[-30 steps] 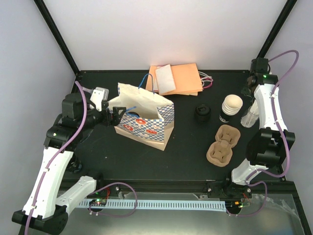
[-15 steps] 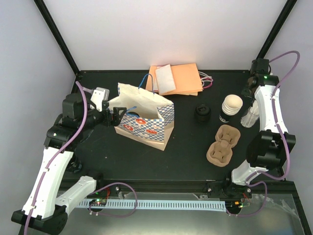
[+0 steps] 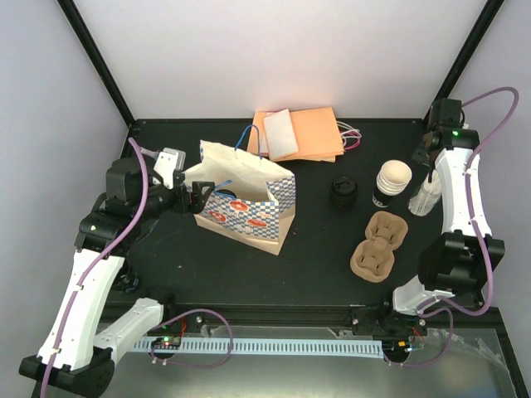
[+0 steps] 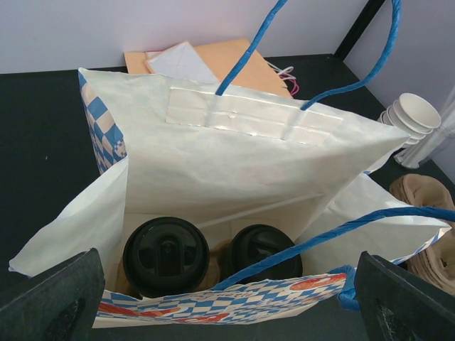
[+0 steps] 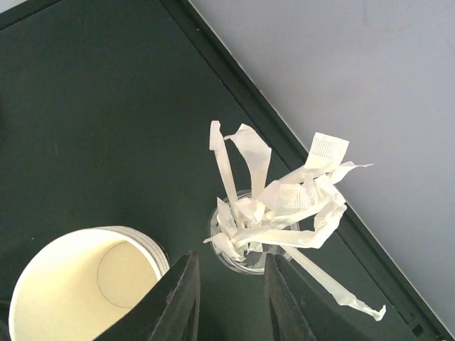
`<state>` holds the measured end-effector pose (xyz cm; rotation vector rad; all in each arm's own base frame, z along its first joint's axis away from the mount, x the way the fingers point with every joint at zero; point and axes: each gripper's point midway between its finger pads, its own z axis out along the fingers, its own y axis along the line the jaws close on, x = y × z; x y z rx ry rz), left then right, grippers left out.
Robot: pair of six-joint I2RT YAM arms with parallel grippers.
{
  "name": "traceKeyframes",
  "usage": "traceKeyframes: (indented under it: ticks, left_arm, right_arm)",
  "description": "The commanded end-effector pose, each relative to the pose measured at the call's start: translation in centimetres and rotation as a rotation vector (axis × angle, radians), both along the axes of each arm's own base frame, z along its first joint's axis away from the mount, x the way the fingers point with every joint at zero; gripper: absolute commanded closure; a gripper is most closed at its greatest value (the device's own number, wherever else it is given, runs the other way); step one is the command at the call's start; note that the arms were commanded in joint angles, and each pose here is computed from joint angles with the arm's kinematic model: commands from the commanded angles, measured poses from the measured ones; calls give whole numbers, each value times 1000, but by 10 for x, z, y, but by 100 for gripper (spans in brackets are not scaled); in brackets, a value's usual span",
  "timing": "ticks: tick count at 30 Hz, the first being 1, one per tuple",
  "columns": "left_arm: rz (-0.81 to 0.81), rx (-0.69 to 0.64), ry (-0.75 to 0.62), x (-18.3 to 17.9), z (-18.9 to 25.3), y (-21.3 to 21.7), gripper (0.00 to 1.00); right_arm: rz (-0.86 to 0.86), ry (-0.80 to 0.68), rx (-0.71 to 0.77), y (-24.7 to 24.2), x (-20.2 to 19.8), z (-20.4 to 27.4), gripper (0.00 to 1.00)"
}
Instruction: Pack the takeout coffee
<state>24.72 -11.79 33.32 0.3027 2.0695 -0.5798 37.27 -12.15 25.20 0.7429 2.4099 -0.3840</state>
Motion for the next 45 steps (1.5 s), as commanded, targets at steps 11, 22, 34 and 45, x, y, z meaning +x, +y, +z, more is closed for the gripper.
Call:
traceKeyframes:
  ticks: [11,22,34,45]
  left_arm:
    - [-8,17,-35,-2,8,0,1]
    - [-6,25,-34,-1,7,0,1]
    - [-5,33,-32,-1,7,-1,1]
    - [-4,35,-33,-1,7,0,1]
  right_arm:
    - [-51,-15,35,-2,10,-5,68]
    - [-77,-13,21,-7,13,-7,78]
    - [-92,-16,1,-10,12,-4,99]
    - [-59,-64,2,-1,-2,26,99]
